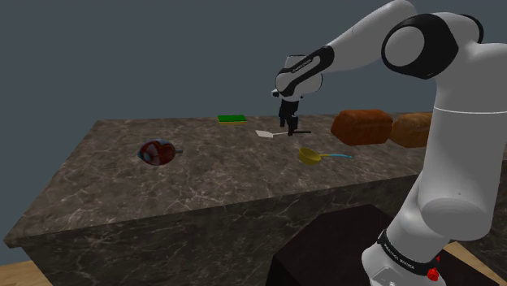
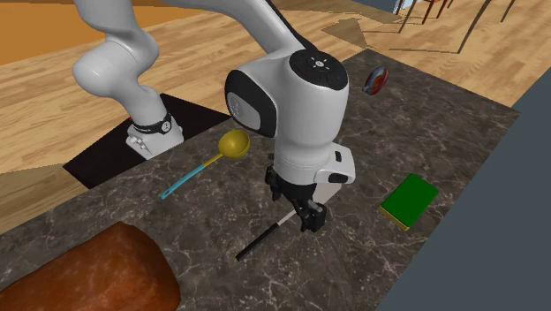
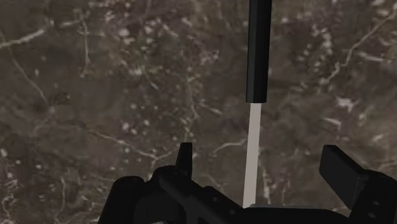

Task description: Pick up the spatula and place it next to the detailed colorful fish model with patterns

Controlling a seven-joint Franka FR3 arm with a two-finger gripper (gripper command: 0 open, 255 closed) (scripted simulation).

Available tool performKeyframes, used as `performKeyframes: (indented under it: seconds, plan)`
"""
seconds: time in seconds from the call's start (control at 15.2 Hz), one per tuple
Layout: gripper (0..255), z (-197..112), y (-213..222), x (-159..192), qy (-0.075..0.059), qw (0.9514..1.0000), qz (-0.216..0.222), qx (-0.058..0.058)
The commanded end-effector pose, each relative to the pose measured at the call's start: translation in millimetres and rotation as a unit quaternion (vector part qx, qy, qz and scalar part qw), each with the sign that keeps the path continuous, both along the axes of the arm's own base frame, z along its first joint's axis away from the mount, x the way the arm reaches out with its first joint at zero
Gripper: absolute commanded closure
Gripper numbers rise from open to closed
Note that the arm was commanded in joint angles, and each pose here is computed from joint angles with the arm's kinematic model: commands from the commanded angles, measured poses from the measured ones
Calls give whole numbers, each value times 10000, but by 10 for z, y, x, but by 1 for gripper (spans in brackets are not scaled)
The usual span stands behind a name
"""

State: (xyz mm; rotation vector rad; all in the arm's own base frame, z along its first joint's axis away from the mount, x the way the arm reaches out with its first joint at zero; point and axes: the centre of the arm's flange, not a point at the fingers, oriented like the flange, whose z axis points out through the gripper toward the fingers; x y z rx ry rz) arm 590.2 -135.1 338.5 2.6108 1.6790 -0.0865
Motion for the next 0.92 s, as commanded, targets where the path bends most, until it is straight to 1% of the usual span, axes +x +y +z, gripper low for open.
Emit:
performKeyframes:
  seconds: [0.0,0.07,0.66,0.86]
  plan:
    - [0,0,0,0,0,10000,0,0]
    - [255,0,0,0,0,10000,0,0]
    - [255,-1,0,0,0,10000,0,0]
    - [255,158,0,0,0,10000,0,0]
